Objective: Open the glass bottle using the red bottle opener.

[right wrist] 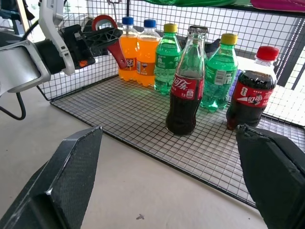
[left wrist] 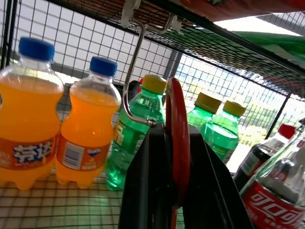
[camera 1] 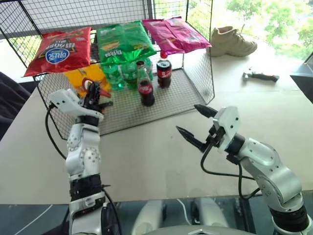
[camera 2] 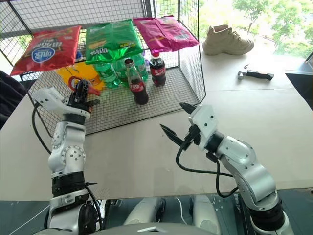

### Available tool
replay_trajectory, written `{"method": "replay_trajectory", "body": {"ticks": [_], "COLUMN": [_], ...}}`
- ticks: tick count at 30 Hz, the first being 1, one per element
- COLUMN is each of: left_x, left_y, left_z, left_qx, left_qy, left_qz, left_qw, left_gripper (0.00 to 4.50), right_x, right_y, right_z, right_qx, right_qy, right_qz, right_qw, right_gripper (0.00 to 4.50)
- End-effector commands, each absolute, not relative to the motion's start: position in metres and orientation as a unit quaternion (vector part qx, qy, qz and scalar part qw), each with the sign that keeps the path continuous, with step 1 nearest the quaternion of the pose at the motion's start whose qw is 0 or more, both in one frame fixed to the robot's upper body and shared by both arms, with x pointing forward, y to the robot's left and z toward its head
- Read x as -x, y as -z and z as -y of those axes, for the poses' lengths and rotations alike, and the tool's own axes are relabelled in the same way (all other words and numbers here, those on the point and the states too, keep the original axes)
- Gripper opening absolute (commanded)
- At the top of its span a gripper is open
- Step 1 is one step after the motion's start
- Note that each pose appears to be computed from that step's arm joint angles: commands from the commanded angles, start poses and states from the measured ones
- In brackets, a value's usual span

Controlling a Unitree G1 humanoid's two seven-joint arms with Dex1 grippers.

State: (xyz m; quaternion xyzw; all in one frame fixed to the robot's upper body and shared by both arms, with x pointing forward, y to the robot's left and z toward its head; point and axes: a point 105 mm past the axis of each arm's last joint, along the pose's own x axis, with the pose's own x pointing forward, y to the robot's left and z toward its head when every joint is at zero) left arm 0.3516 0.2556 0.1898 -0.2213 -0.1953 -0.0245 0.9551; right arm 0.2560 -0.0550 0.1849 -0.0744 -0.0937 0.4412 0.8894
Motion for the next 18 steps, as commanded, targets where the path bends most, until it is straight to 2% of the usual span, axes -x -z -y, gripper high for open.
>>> {"method": "replay_trajectory", "body": {"ticks": [1, 10, 13, 18], "left_x": [-0.344, -0.334, -0.327, -0.309], "left_y": [-0.209, -0.205, -0.205, -0.203], "left_z": [-0.254, -0.216, -0.189, -0.144], "left_qx": [0.252, 0.307, 0.329, 0.359], "left_qy": [0.054, 0.178, 0.256, 0.385], "left_qz": [0.220, 0.184, 0.160, 0.104], "left_qw": [0.941, 0.917, 0.895, 0.844], "left_gripper": [0.18, 0.18, 0.18, 0.18], "right_x": [-0.251, -0.248, -0.248, -0.247], "right_y": [-0.195, -0.200, -0.198, -0.184], "right_z": [0.052, 0.048, 0.046, 0.036], "right_qx": [0.077, 0.060, 0.058, 0.008], "right_qy": [-0.449, -0.459, -0.462, -0.502], "right_qz": [0.120, 0.134, 0.129, 0.052], "right_qw": [0.882, 0.876, 0.875, 0.863], "right_gripper": [4.50, 4.50, 4.50, 4.50]}}
